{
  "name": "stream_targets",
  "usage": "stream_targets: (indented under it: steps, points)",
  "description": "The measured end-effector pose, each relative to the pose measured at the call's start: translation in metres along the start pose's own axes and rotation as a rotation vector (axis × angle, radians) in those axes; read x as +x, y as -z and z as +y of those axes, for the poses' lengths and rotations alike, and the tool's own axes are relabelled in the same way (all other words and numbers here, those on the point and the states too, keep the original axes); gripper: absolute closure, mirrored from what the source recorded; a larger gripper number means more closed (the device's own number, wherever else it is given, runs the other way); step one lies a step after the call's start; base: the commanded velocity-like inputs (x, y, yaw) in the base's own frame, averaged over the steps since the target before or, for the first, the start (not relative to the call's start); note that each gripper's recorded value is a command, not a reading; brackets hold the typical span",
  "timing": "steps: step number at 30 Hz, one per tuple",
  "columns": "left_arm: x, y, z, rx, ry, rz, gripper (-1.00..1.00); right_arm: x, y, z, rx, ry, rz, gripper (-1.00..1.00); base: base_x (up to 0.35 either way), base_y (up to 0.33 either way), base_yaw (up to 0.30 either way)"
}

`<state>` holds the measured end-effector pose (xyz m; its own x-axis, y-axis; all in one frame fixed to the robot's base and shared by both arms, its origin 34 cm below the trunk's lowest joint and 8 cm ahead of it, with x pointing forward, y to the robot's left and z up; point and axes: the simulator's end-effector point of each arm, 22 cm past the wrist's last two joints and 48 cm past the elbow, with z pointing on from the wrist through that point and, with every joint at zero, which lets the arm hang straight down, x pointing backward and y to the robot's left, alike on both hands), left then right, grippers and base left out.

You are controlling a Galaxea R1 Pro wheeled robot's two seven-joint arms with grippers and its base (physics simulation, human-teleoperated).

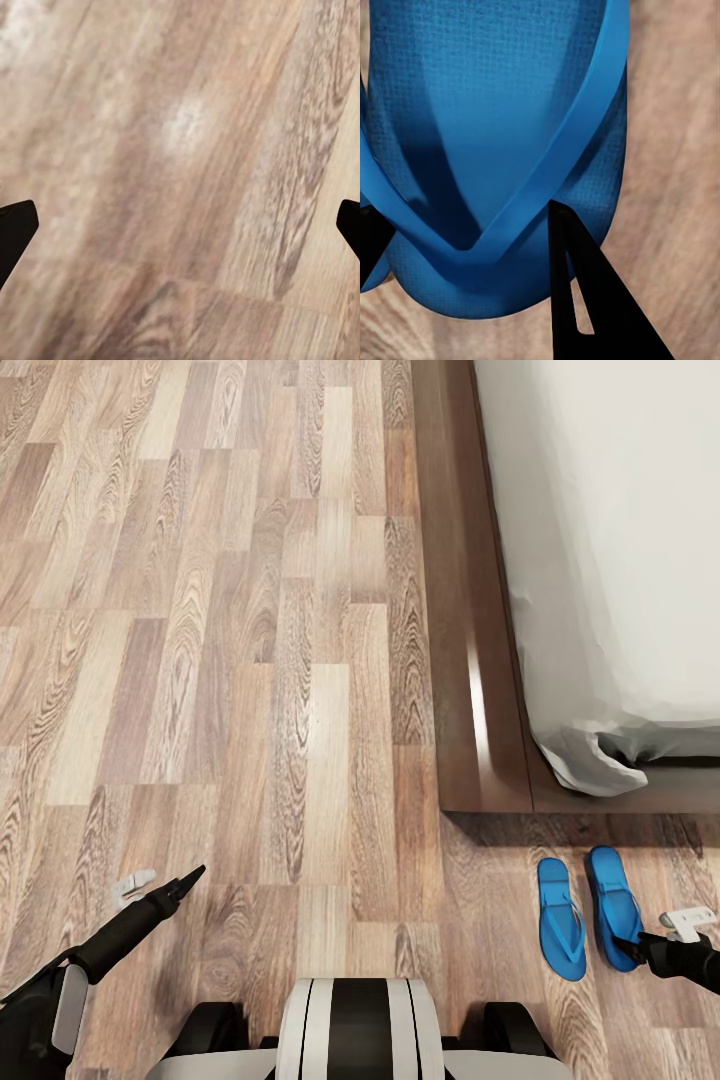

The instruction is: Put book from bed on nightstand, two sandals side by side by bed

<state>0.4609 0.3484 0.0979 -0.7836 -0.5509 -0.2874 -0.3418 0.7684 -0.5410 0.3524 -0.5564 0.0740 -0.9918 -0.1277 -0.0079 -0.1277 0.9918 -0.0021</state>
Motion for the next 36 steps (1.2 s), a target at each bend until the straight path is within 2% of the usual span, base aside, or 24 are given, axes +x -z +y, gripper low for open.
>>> stream_targets:
  steps: [8,15,36]
  points:
    - [0.0,0.0,0.0,-0.001,0.0,0.0,-1.0,0.0,0.0,0.0,0.0,0.0,0.0,1.0,0.0,0.0,0.0]
    - [0.012,-0.003,0.01,-0.017,0.009,0.022,-1.0,0.012,-0.008,0.001,-0.002,0.0,0.029,1.0,0.0,0.0,0.0]
    - [0.015,-0.004,0.013,-0.02,0.011,0.026,-1.0,0.014,-0.01,0.002,-0.004,0.0,0.034,1.0,0.0,0.0,0.0]
